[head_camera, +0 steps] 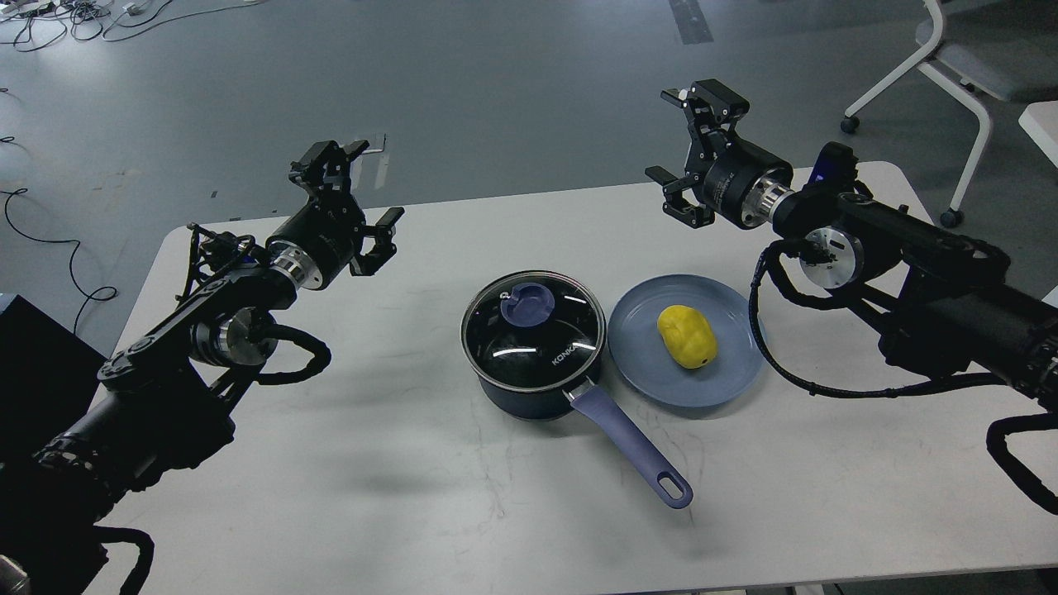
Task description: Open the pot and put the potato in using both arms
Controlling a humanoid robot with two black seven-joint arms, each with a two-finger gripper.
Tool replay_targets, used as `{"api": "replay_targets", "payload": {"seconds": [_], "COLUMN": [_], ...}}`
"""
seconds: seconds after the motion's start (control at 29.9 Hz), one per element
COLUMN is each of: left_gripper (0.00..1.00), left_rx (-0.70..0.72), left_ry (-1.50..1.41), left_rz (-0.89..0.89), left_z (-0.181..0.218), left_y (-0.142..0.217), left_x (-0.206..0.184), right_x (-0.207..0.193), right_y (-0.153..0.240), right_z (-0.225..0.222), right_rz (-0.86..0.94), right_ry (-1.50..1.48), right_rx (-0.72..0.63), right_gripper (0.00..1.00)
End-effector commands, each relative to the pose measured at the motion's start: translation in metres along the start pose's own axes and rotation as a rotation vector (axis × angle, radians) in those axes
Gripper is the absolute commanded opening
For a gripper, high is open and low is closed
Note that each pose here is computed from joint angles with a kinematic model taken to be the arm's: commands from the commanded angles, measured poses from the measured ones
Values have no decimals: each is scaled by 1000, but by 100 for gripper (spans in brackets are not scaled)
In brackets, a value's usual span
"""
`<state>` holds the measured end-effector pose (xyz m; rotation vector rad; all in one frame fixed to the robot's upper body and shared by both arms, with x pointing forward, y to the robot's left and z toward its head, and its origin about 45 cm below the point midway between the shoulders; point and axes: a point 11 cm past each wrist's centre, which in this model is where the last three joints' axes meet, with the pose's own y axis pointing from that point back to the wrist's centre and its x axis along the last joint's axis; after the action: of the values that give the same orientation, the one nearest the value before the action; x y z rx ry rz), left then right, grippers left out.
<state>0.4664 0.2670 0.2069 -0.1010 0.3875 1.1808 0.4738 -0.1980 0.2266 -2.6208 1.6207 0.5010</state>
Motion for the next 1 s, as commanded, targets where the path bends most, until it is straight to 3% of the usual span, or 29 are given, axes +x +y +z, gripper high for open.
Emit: {"api": "replay_targets", "payload": {"seconds": [0.0, 0.97], "left_gripper": [99, 99], "left_rx": [3, 20], "left_ry": [-13, -30], "left_rz": [-11, -35], "left_z": [0, -2], "left_y": [1, -2], "left_x": [-2, -9], "right_x": [3, 5], "right_y": [1, 1], "right_z": [0, -5], "right_rz": [6, 16], "right_ry": [4, 13], "right_rx": [-1, 8], "right_gripper": [100, 100]}}
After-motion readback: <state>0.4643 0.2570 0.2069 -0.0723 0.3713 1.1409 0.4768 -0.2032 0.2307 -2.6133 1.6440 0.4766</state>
